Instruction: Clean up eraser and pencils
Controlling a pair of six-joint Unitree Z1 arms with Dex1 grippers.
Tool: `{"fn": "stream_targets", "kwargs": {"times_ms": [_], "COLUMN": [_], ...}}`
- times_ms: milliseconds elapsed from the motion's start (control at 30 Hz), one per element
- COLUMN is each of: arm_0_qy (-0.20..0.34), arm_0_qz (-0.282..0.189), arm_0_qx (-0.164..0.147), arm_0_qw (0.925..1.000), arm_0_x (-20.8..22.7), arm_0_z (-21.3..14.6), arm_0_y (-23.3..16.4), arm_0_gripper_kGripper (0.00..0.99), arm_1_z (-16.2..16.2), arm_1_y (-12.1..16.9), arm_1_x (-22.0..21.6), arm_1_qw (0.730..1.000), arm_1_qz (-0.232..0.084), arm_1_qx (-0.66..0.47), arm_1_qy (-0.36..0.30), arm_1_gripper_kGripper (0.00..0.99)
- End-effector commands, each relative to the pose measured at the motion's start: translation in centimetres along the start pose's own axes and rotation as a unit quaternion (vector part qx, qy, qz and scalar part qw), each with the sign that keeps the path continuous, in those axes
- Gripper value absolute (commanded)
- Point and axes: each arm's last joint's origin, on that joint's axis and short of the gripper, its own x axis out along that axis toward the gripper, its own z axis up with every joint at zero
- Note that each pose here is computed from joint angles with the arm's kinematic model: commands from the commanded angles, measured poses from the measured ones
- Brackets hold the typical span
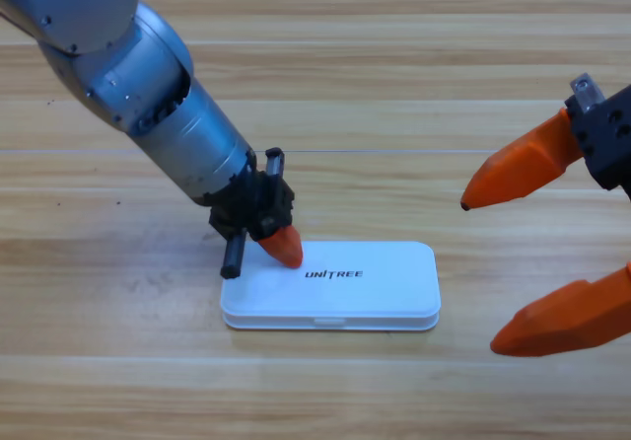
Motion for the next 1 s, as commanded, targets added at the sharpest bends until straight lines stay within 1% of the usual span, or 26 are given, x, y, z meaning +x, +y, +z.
{"fn": "stream_targets", "kwargs": {"times_ms": [33,200,267,433,533,600,633,667,700,733,767,800,867,1000], "arm_0_qy": [0.065,0.061,0.057,0.009,-0.026,-0.043,-0.047,-0.045,-0.043,-0.037,-0.037,-0.043,-0.046,-0.067], "arm_0_qz": [-0.037,-0.037,-0.032,0.012,0.016,0.018,0.015,0.007,-0.001,-0.013,-0.031,-0.047,-0.06,-0.058], "arm_0_qx": [-0.031,-0.03,-0.032,-0.034,-0.023,-0.006,-0.003,0.0,0.0,-0.011,-0.019,-0.023,-0.014,-0.021], "arm_0_qw": [0.9968,0.997,0.9974,0.9993,0.9993,0.9989,0.9988,0.999,0.9991,0.9992,0.9987,0.9977,0.9971,0.9959], "arm_0_x": [2.3,-0.1,-1.8,-9.7,-14.1,-16.3,-17.0,-17.5,-17.9,-18.0,-18.1,-18.2,-18.5,-19.9], "arm_0_z": [-3.0,-2.6,-2.3,-0.3,0.3,0.1,0.1,0.0,-0.1,-0.2,-0.4,-0.4,-0.4,-0.5], "arm_0_y": [-1.7,-2.3,-2.6,-3.6,-5.0,-6.3,-7.1,-7.8,-8.4,-9.1,-9.7,-10.3,-11.4,-12.9], "arm_0_gripper_kGripper": [0.0,0.0,0.0,0.0,0.0,0.0,0.193,0.428,0.634,0.795,0.891,0.934,0.966,0.968], "arm_1_z": [-0.8,-0.7,-0.7,-0.7,-0.7,-0.7,-0.7,-0.7,-0.7,-0.7,-0.7,-0.7,-0.7,-0.7], "arm_1_y": [-1.1,-1.2,-1.3,-1.3,-1.3,-1.3,-1.3,-1.3,-1.3,-1.3,-1.3,-1.3,-1.3,-1.3], "arm_1_x": [1.5,1.7,1.7,1.8,1.8,1.8,1.8,1.8,1.8,1.8,1.8,1.8,1.8,1.8], "arm_1_qw": [1.0,1.0,1.0,1.0,1.0,1.0,1.0,1.0,1.0,1.0,1.0,1.0,0.999,1.0], "arm_1_qz": [0.004,0.004,0.005,0.005,0.004,0.004,0.004,0.004,0.004,0.004,0.004,0.004,0.004,0.004], "arm_1_qx": [0.02,0.021,0.022,0.023,0.023,0.023,0.023,0.023,0.023,0.023,0.023,0.023,0.024,0.023], "arm_1_qy": [0.018,0.018,0.019,0.02,0.019,0.02,0.019,0.02,0.02,0.02,0.02,0.02,0.021,0.02], "arm_1_gripper_kGripper": [0.99,0.99,0.99,0.99,0.99,0.99,0.99,0.99,0.99,0.99,0.99,0.99,0.99,0.99]}}
